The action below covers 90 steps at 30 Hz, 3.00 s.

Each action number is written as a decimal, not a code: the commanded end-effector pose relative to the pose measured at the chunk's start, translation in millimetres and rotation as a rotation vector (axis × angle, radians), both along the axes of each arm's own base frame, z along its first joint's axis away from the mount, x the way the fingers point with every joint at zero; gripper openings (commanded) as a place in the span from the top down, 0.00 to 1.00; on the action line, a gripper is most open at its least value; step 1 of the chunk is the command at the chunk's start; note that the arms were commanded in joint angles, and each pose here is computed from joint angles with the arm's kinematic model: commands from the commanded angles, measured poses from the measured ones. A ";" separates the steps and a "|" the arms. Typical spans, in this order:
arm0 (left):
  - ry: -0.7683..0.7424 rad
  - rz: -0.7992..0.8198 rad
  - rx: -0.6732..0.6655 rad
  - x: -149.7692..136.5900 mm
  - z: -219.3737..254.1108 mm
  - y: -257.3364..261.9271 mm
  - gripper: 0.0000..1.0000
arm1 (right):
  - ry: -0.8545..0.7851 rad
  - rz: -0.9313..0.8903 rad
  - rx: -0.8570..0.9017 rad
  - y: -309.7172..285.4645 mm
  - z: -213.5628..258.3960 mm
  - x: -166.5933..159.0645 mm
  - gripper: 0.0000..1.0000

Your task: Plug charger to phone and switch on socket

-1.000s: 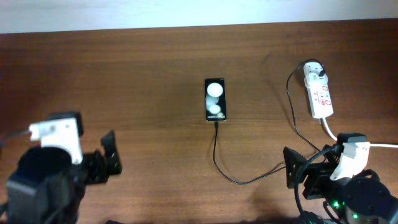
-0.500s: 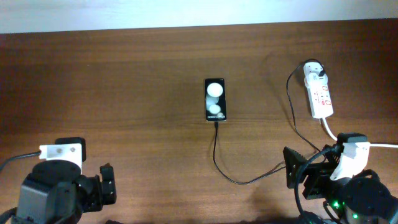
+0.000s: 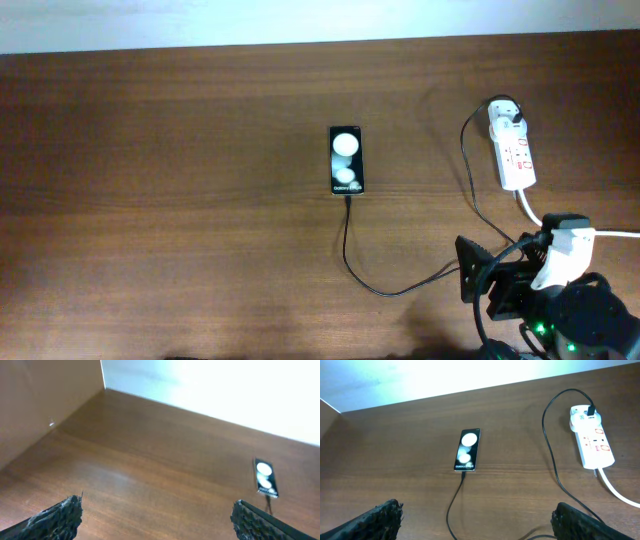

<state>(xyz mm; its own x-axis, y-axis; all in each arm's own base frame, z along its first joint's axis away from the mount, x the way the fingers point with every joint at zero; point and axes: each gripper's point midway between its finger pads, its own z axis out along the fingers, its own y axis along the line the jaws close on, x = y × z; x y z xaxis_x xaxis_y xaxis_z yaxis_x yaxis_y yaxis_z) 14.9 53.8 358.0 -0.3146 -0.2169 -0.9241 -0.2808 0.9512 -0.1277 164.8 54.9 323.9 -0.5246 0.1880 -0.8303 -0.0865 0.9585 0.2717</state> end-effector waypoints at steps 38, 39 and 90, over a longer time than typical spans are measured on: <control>-0.314 0.059 -0.021 -90.1 -17.6 7.1 0.01 | -0.011 -0.015 -0.004 -3.5 3.0 0.6 0.01; -0.314 0.059 -0.021 -90.1 -17.6 7.1 0.01 | -0.012 -0.015 -0.004 -3.6 3.1 0.6 0.01; -0.314 0.059 -0.021 -90.0 -17.6 7.1 0.01 | 0.453 -0.027 0.278 -63.1 -119.9 173.6 0.02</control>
<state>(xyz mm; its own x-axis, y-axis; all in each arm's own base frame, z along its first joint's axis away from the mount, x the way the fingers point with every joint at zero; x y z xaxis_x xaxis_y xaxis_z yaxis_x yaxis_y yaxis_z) -73.7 60.1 340.3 -0.0063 -0.2513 -0.9679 -0.2690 0.9327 -0.2404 337.3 -18.4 211.0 -0.7759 0.4087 -0.4805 0.1690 0.8686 0.4659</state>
